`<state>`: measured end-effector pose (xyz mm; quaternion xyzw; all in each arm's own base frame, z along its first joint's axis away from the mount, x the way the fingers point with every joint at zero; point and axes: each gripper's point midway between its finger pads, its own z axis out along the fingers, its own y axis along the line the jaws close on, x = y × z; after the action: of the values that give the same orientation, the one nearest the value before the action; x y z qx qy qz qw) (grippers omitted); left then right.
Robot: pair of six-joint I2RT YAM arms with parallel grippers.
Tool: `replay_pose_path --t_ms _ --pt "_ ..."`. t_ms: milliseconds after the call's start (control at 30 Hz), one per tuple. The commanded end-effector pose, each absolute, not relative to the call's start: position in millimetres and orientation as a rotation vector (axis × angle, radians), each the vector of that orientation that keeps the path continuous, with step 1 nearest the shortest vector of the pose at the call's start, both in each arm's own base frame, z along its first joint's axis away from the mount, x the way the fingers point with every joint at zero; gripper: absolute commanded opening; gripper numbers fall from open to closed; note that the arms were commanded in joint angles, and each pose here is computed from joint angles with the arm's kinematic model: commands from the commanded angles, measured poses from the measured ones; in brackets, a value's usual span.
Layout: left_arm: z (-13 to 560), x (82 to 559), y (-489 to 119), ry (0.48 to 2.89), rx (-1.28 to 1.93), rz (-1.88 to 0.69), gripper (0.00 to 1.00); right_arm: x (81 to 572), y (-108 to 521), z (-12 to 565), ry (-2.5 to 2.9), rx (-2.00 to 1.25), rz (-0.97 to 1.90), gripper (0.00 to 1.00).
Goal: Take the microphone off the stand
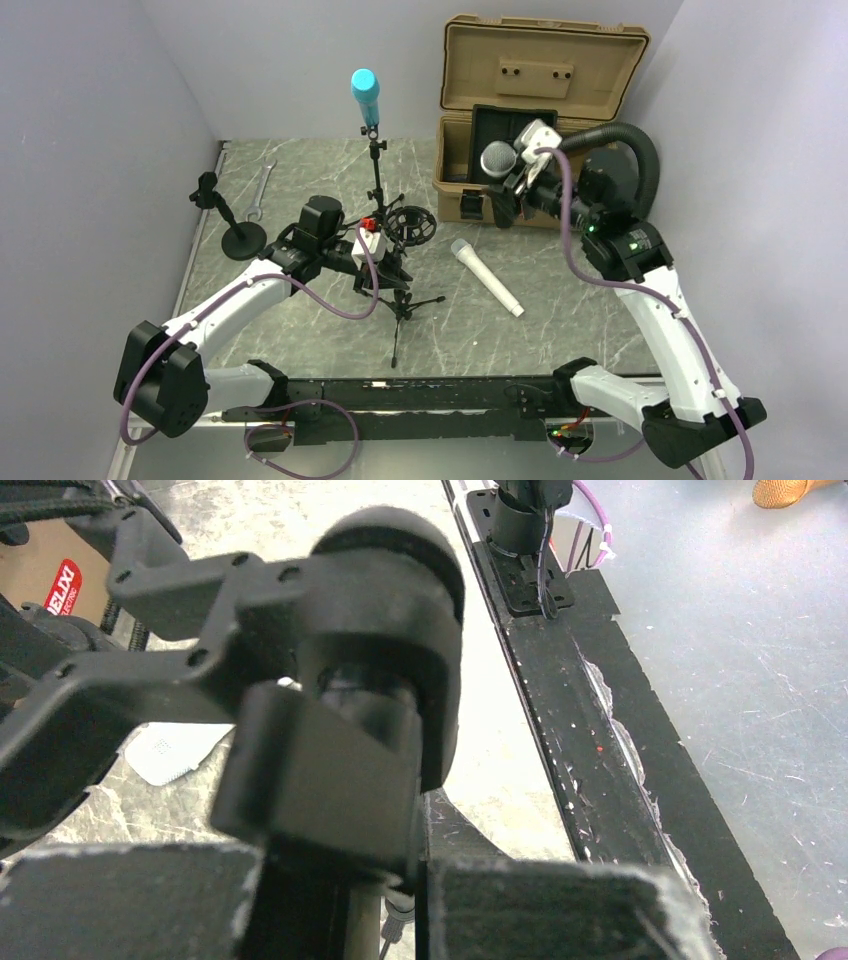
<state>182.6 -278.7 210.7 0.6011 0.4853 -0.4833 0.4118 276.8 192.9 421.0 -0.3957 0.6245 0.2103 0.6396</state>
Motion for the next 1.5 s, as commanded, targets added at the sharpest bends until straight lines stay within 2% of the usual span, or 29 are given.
replay_pose_path --t_ms 0,233,467,700,1000,1133,1300,1467 --pt "197 199 -273 1.267 1.516 -1.082 0.0 280 161 341 1.623 -0.914 0.33 0.0" --pt "198 199 -271 1.271 1.514 -1.053 0.0 270 121 238 1.876 -0.915 0.192 0.0" --pt "203 203 -271 1.276 1.505 -1.033 0.0 271 84 160 2.102 -0.916 0.113 0.0" --pt "200 206 -271 1.297 1.504 -1.028 0.0 285 67 107 2.266 -0.936 0.07 0.0" --pt "199 206 -270 1.303 1.505 -1.02 0.0 305 66 68 2.401 -0.934 0.096 0.0" --pt "200 205 -269 1.301 1.505 -1.017 0.0 307 65 51 2.444 -0.938 0.102 0.06" --pt "199 207 -270 1.303 1.504 -1.016 0.0 302 65 30 2.491 -0.949 0.119 0.18" --pt "199 208 -270 1.31 1.502 -1.014 0.0 299 68 17 2.535 -0.955 0.152 0.21"
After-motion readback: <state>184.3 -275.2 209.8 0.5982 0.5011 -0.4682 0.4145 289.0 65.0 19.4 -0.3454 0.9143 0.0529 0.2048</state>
